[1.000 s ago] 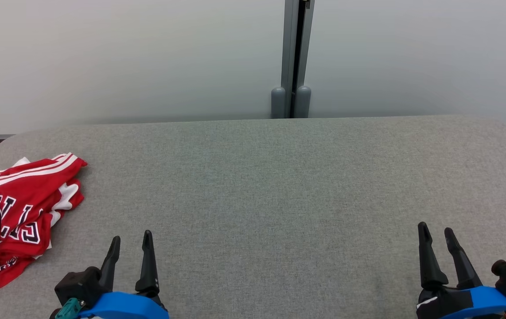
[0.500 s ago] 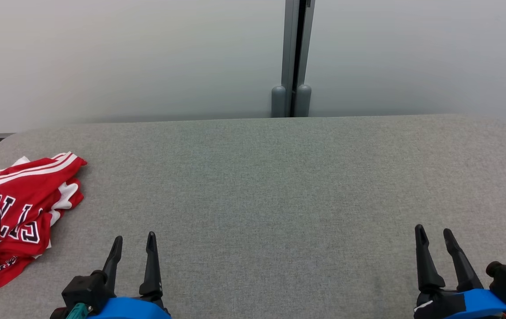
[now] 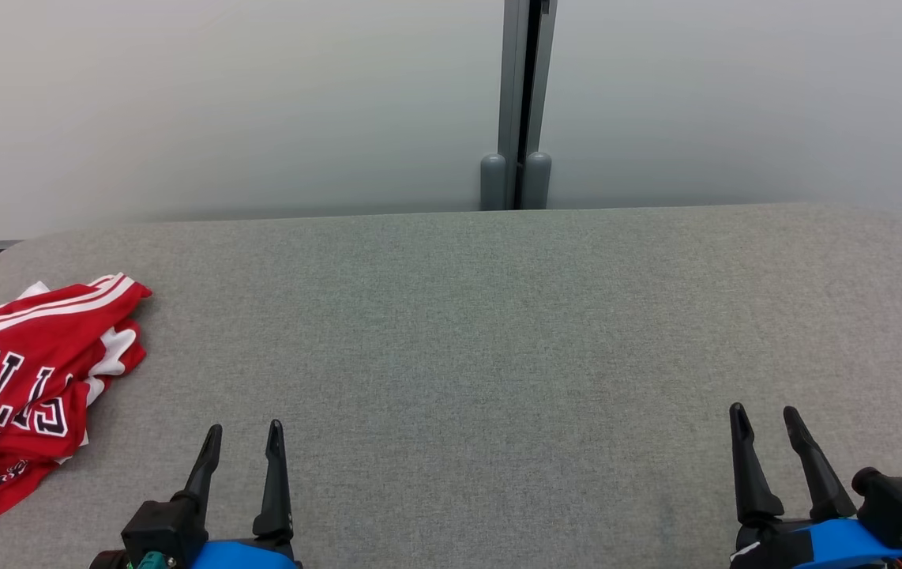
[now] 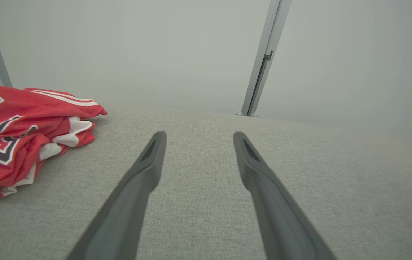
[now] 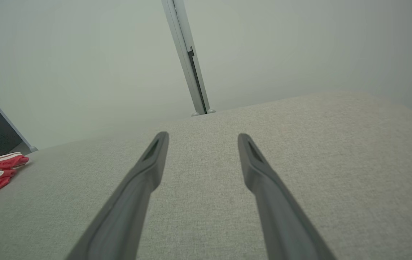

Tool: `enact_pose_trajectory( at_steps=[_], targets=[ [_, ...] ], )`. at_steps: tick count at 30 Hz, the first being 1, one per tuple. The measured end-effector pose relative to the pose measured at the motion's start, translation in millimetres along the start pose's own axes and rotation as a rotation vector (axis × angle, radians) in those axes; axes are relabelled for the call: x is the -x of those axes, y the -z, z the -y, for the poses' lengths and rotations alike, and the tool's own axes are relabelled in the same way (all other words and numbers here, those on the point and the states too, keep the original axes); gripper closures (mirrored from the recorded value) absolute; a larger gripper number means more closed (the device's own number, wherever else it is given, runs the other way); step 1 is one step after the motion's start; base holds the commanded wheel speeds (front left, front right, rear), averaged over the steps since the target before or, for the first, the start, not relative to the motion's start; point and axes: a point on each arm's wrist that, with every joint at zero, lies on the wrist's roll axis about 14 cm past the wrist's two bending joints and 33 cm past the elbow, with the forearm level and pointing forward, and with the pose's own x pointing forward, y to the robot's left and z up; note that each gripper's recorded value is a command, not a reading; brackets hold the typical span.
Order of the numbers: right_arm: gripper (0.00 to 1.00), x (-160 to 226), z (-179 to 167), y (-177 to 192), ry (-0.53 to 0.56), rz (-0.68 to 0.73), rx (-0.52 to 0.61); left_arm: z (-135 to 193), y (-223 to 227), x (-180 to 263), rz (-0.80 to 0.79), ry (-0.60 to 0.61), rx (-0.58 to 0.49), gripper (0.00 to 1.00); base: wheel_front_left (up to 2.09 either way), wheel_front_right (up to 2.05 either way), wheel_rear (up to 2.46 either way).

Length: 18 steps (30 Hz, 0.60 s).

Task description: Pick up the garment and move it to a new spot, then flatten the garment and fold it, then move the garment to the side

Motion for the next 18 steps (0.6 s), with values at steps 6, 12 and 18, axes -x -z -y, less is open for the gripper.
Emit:
enact_pose_trajectory(
  at_steps=[6,12,18],
  targets=[
    [0.00,2.0,-0.2,0.1,-0.004,0.003,0.027,0.4,0.6,1.9,0.002,0.001,-0.026,0.00,0.00,0.00,0.00],
    [0.00,3.5,0.8,-0.1,-0.002,0.005,0.033,3.3,0.4,3.6,0.000,0.012,-0.031,0.00,0.00,0.00,0.00],
    [0.00,3.7,1.4,-0.5,0.000,0.008,0.033,3.6,1.3,4.9,-0.004,0.010,-0.014,0.00,0.00,0.00,0.00]
  ],
)
